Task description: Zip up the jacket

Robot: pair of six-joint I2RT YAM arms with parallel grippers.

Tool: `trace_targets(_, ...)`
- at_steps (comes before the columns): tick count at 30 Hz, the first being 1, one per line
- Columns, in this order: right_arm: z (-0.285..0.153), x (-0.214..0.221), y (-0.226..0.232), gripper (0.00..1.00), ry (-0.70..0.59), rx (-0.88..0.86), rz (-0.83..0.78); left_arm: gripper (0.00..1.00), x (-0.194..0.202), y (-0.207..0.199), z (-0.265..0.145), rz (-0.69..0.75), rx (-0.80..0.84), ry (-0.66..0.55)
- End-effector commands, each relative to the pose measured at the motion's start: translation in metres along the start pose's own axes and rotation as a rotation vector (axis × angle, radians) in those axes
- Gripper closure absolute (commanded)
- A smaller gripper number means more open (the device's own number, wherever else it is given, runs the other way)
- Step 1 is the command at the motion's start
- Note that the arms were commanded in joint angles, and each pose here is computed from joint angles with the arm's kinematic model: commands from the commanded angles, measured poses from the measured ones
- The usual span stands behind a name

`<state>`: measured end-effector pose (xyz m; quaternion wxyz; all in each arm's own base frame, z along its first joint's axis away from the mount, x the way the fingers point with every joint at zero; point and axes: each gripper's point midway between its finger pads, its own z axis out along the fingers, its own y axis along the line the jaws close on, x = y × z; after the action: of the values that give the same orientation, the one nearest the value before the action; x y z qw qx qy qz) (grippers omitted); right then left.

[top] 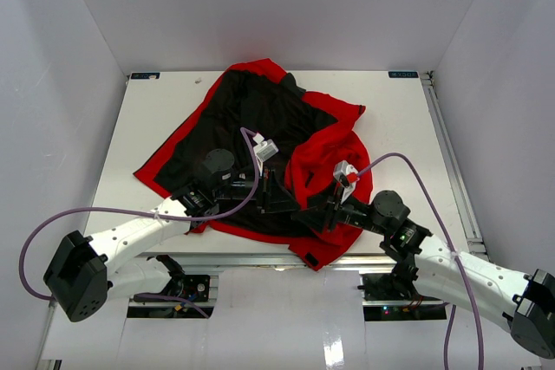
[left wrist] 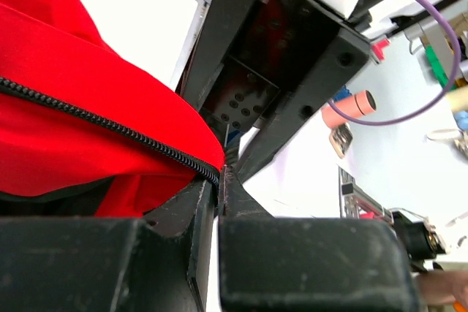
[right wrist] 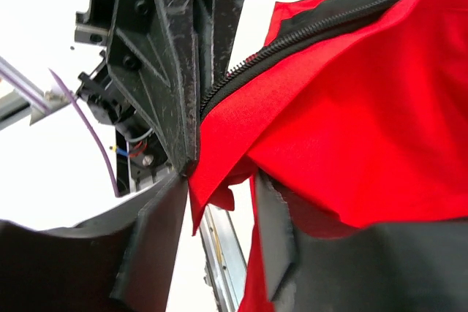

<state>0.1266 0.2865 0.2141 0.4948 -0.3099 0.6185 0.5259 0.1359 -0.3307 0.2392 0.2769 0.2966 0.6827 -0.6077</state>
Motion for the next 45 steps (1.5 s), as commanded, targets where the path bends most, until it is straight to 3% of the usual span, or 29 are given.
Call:
trace_targets(1,0.003,-0.027,0.020,0.57,-0.063,-0.098,-0.095,1.00,-0.004,-0.017,-0.003,0.042,0.083,0.001)
trace_targets(5,0.002,-0.025,0.022,0.64,-0.058,-0.109,-0.094,1.00,-0.003,-0.017,-0.004,0.040,0.080,0.005)
trace_targets(12,-0.006,-0.029,0.025,0.61,-0.087,-0.109,-0.094,1.00,-0.003,-0.012,-0.004,0.037,0.052,0.005)
trace_targets(23,-0.004,-0.023,0.020,0.65,-0.050,-0.083,-0.071,1.00,-0.004,-0.007,-0.003,0.035,0.027,0.002)
trace_targets(28,-0.005,-0.020,0.017,0.72,-0.043,-0.065,-0.069,1.00,-0.004,-0.008,-0.004,0.036,0.027,0.000)
trace_targets(34,-0.006,-0.018,0.017,0.73,-0.035,-0.068,-0.069,1.00,-0.005,-0.008,-0.004,0.033,0.028,-0.003)
trace_targets(40,-0.005,-0.015,0.018,0.85,-0.022,-0.079,-0.069,1.00,-0.006,-0.010,-0.004,0.033,0.038,-0.005)
trace_targets(45,-0.005,-0.014,0.020,0.77,-0.016,-0.089,-0.068,1.00,-0.005,-0.011,-0.003,0.030,0.045,-0.002)
